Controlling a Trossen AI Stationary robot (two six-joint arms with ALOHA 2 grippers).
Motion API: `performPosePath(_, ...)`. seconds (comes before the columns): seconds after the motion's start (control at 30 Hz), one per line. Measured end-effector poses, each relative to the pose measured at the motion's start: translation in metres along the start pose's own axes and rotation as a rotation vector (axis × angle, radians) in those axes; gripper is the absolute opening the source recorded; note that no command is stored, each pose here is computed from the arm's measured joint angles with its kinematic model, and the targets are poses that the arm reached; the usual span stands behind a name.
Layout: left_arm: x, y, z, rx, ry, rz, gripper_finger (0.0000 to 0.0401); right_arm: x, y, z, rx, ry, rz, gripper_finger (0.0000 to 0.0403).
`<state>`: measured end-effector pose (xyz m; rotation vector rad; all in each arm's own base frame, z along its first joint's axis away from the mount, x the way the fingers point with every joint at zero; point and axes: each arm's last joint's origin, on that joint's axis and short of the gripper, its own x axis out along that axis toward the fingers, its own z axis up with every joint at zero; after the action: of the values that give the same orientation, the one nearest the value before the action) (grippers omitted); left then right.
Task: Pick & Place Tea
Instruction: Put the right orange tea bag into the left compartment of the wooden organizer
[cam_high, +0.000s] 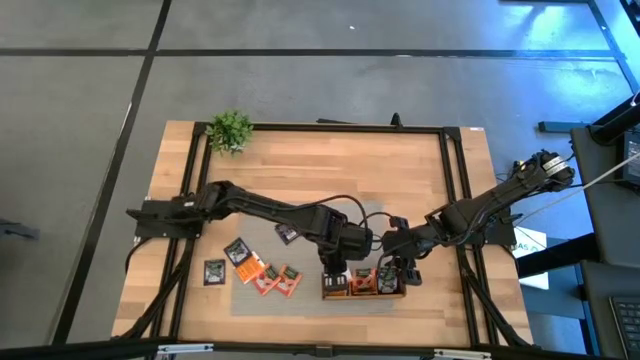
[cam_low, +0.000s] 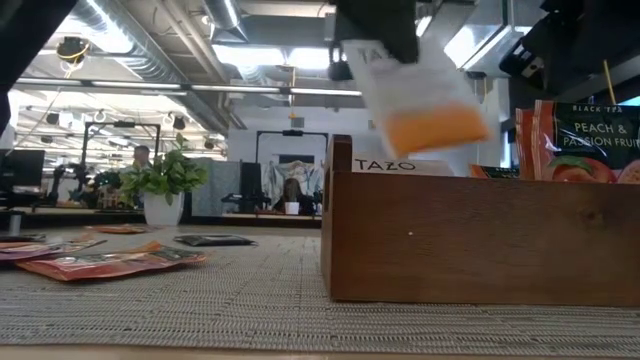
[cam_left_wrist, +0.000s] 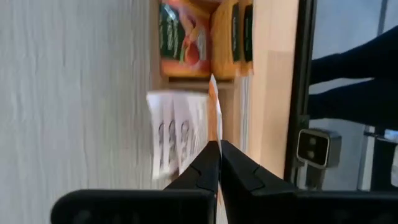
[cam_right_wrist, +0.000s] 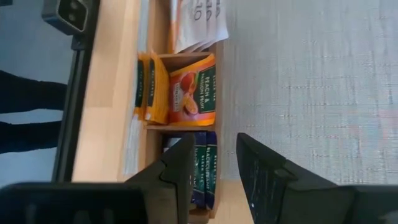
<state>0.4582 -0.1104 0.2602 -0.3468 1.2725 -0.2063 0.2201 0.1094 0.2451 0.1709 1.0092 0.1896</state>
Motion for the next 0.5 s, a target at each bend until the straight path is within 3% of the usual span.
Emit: performPosePath(0.5, 0.020, 0.004, -0.001, 0.005, 0.076, -0.038, 0.0003, 0.000, -0.001, 0.001, -0.004, -0.020, -0.037, 0.0120)
